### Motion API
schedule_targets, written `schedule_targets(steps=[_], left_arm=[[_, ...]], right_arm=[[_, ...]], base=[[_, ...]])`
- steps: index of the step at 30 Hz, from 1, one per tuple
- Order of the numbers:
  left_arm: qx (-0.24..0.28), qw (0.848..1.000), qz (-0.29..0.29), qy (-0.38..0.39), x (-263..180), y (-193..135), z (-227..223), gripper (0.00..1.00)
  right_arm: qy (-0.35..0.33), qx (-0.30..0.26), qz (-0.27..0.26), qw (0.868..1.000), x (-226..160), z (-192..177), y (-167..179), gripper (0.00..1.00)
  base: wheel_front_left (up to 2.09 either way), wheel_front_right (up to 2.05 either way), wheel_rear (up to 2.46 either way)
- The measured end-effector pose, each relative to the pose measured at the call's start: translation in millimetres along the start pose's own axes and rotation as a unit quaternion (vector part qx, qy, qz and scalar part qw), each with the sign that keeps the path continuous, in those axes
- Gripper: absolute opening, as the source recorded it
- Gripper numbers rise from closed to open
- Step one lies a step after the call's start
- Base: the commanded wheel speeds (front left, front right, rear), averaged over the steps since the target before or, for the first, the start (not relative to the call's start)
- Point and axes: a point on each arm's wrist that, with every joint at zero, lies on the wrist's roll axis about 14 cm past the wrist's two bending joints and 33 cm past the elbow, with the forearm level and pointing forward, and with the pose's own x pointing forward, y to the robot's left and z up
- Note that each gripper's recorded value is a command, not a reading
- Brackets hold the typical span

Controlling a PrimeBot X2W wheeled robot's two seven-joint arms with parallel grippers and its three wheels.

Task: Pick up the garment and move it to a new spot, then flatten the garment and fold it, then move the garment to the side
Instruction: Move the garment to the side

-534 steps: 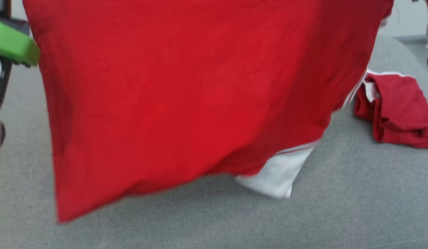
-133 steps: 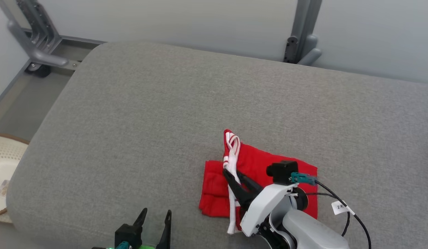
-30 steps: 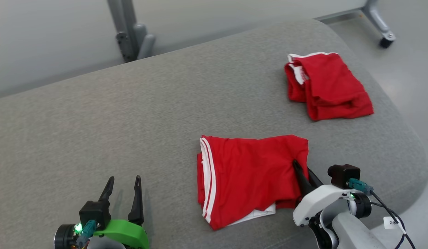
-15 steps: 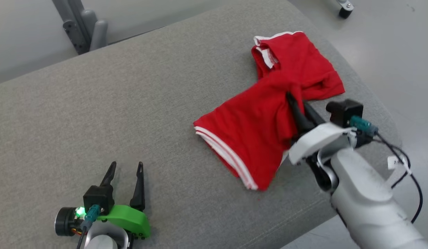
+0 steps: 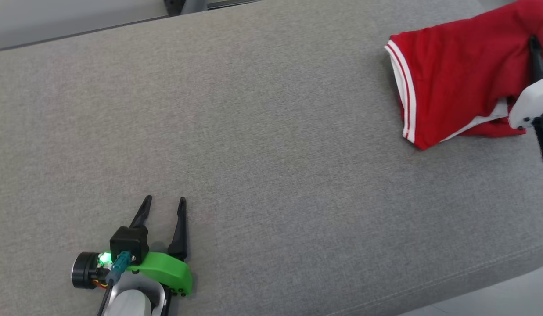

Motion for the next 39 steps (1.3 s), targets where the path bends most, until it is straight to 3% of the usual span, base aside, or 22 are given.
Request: schedule_targets(steps=[1, 6, 11, 17, 21, 28, 39], left_arm=[[0.0, 1.0, 0.007, 0.001, -1, 5, -1, 1.0], [0.002, 0.999, 0.039, 0.007, -8, 28, -6, 1.0], [0.002, 0.998, 0.061, 0.007, -16, 42, -7, 1.0], [-0.008, 0.997, 0.08, -0.008, -28, 48, 4, 1.0], [-0.008, 0.996, 0.093, -0.018, -39, 51, 11, 1.0], [-0.017, 0.991, 0.129, -0.032, -65, 64, 18, 1.0], [-0.033, 0.98, 0.181, -0.07, -105, 87, 35, 1.0]], right_arm=[[0.012, -0.012, -0.004, 1.0, 4, -6, -3, 1.0], [0.007, -0.021, -0.027, 0.999, 25, -6, -10, 1.0], [-0.031, -0.005, 0.024, 0.999, 32, 0, 54, 1.0], [-0.053, 0.043, 0.075, 0.995, -3, -4, 110, 1.0], [-0.021, 0.073, 0.116, 0.99, -40, -33, 147, 1.0], [0.027, 0.122, 0.139, 0.982, -89, -69, 175, 1.0], [-0.005, 0.152, 0.171, 0.974, -111, -44, 201, 1.0]], base=[[0.0, 0.0, 0.0], [0.0, 0.0, 0.0], [0.0, 0.0, 0.0], [0.0, 0.0, 0.0], [0.0, 0.0, 0.0], [0.0, 0.0, 0.0], [0.0, 0.0, 0.0]])
